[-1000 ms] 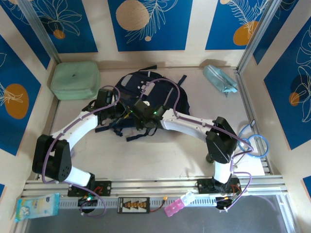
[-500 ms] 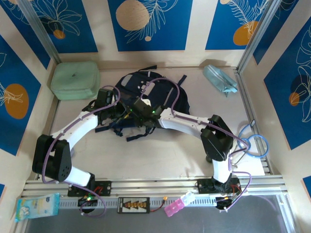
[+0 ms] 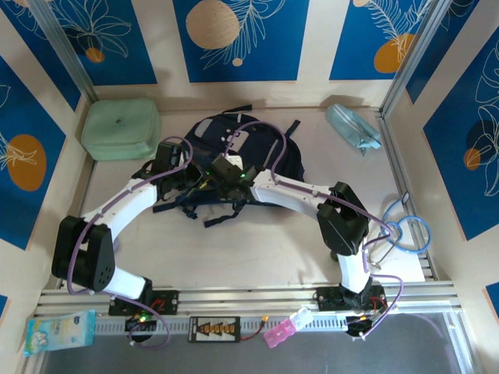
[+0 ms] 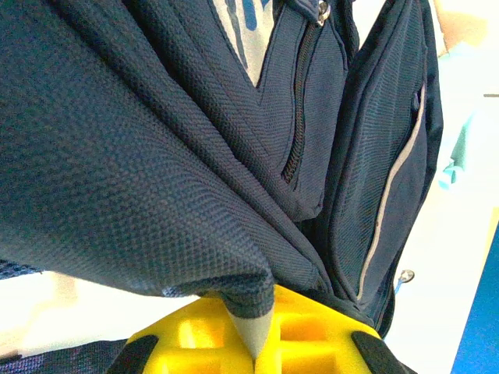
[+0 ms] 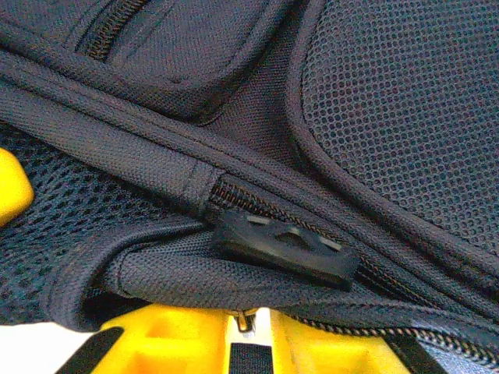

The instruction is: Pack books, pencil case, and school supplies into a backpack

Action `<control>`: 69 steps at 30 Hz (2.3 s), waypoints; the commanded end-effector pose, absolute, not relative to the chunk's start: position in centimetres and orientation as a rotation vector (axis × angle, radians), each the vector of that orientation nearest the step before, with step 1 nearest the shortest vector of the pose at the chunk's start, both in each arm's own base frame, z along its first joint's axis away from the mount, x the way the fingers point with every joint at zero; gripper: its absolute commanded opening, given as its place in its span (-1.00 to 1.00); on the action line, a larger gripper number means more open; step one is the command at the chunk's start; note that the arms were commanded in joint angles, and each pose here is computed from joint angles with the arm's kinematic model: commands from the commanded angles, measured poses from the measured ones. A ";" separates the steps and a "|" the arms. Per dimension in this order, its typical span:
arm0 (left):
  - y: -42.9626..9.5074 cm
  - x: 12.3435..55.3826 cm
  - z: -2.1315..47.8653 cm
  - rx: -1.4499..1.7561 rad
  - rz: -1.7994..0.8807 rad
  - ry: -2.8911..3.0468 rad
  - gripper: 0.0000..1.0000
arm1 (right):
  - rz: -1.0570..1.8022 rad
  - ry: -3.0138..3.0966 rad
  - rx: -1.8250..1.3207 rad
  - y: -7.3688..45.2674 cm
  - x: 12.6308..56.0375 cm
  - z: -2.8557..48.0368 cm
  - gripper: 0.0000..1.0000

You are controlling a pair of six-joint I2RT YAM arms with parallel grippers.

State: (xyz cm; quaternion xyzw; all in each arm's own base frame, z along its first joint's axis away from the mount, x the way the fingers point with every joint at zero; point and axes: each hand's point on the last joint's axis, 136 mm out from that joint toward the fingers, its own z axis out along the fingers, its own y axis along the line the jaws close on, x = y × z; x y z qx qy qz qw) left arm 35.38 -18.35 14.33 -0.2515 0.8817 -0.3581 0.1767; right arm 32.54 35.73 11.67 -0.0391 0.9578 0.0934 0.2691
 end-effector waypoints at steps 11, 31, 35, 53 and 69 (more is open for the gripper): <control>-19.0 35.9 17.3 -0.592 -1.054 2.443 -1.00 | 0.093 2.582 -0.124 27.4 30.7 10.1 -0.78; -19.1 36.1 16.8 -0.576 -1.049 2.466 -1.00 | 0.087 2.569 -0.142 25.4 30.1 9.1 -0.71; -19.1 36.2 16.6 -0.572 -1.035 2.471 -1.00 | 0.051 2.586 -0.139 25.4 30.6 8.7 -0.70; -16.4 37.2 13.2 -0.498 -0.746 2.546 -1.00 | 0.077 2.645 0.078 15.3 26.7 7.7 -0.98; -16.2 42.1 9.8 -0.221 -0.477 2.658 -0.25 | 0.696 2.685 -0.208 26.4 22.9 10.4 -1.00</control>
